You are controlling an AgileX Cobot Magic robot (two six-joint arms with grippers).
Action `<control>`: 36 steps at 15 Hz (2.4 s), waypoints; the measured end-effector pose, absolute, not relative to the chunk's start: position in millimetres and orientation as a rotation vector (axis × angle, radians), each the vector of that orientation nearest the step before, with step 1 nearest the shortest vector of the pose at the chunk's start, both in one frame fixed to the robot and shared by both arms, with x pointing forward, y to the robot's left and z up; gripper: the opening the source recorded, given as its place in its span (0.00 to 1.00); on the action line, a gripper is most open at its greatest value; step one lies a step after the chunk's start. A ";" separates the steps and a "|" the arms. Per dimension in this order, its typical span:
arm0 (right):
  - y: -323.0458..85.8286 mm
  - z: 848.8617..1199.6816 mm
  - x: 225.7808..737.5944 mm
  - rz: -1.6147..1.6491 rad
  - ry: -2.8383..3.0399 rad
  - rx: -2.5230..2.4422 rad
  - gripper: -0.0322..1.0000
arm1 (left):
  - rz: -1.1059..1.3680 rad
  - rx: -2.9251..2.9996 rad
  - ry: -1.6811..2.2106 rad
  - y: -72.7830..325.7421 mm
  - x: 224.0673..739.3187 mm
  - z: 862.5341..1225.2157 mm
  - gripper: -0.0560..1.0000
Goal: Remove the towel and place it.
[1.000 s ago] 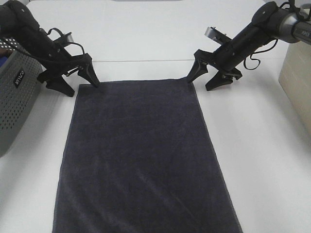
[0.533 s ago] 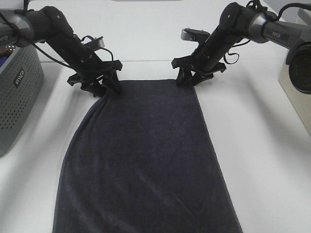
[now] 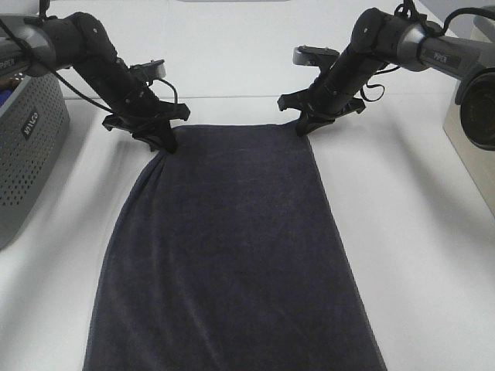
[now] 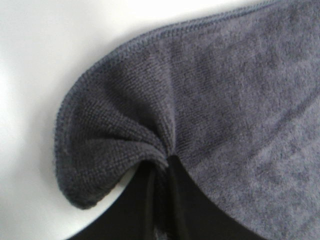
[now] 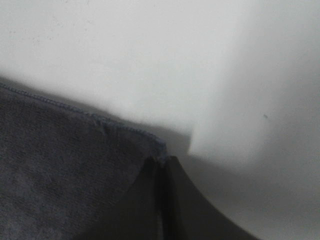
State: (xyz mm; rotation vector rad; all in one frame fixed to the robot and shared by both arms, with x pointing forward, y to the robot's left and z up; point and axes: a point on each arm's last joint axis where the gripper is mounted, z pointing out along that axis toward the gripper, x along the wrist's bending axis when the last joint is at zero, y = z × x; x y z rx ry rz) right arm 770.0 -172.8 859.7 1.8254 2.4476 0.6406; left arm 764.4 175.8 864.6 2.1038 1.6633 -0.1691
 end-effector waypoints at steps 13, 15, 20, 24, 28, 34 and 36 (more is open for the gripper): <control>-187.4 905.2 807.4 0.684 2.112 1.552 0.04 | 0.296 1.943 1.249 165.6 804.7 899.8 0.08; -186.9 907.9 810.6 0.723 2.077 1.527 0.04 | 0.334 1.945 1.224 166.2 806.5 900.9 0.08; -186.0 894.9 815.7 0.760 2.042 1.505 0.04 | 0.432 1.946 1.206 169.3 810.9 902.0 0.08; -185.2 872.1 815.7 0.750 2.062 1.533 0.04 | 0.453 1.948 1.233 170.8 814.1 875.0 0.08; -184.7 860.8 816.7 0.758 2.057 1.538 0.04 | 0.489 1.926 1.243 171.2 816.8 866.4 0.08; -182.4 855.4 818.1 0.811 2.034 1.562 0.13 | 0.537 1.895 1.250 173.1 820.0 862.2 0.24; -180.2 856.6 818.8 0.862 2.013 1.591 0.32 | 0.554 1.882 1.250 173.7 821.1 863.2 0.45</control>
